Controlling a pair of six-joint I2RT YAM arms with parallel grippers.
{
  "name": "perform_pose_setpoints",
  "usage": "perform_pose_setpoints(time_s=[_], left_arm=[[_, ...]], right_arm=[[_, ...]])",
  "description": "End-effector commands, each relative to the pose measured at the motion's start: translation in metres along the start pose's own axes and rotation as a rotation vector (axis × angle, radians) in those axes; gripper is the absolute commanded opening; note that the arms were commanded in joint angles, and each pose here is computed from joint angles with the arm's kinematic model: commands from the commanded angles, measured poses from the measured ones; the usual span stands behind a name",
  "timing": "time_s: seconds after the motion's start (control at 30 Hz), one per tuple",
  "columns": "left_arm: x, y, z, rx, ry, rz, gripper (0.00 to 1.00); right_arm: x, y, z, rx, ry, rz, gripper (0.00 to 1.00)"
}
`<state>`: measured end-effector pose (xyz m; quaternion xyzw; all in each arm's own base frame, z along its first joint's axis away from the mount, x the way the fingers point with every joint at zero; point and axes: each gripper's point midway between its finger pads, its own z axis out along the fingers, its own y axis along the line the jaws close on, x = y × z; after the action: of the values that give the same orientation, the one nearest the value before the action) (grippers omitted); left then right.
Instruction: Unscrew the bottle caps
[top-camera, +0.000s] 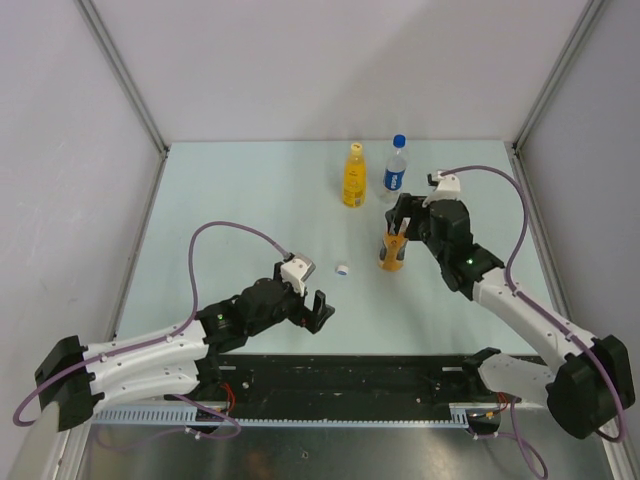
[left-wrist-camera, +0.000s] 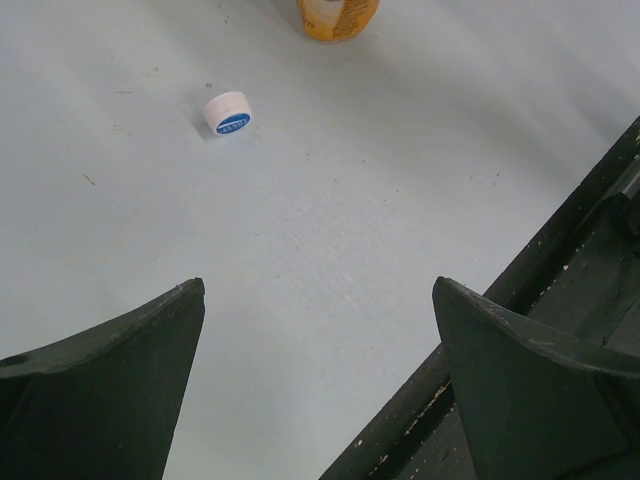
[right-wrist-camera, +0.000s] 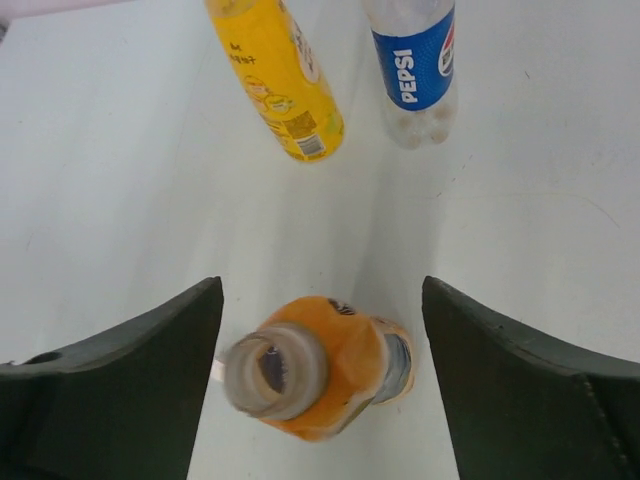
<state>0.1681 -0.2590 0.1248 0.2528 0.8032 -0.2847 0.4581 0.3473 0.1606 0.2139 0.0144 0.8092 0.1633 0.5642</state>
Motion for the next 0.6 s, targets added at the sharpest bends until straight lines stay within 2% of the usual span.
perform_pose_setpoints(time_s=[0.0, 0.17, 0.33, 0.57], left_arm=[[-0.019, -0.009, -0.001, 0.036, -0.059, 0.011, 0.99], [-0.018, -0.009, -0.001, 0.039, -0.056, 0.022, 0.99], [-0.025, -0.005, 0.007, 0.024, -0.055, 0.025, 0.99], [-0.056, 0.012, 0.035, 0.020, -0.082, -0.006, 1.00]], right_arm=[[-0.027, 0.014, -0.020, -0.072, -0.071, 0.041, 0.89], [-0.039, 0.029, -0.037, -0.161, -0.096, 0.066, 0.99], [-0.051, 0.040, -0.054, -0.234, -0.126, 0.081, 0.99], [-0.052, 0.044, -0.072, -0.301, -0.105, 0.089, 0.99]])
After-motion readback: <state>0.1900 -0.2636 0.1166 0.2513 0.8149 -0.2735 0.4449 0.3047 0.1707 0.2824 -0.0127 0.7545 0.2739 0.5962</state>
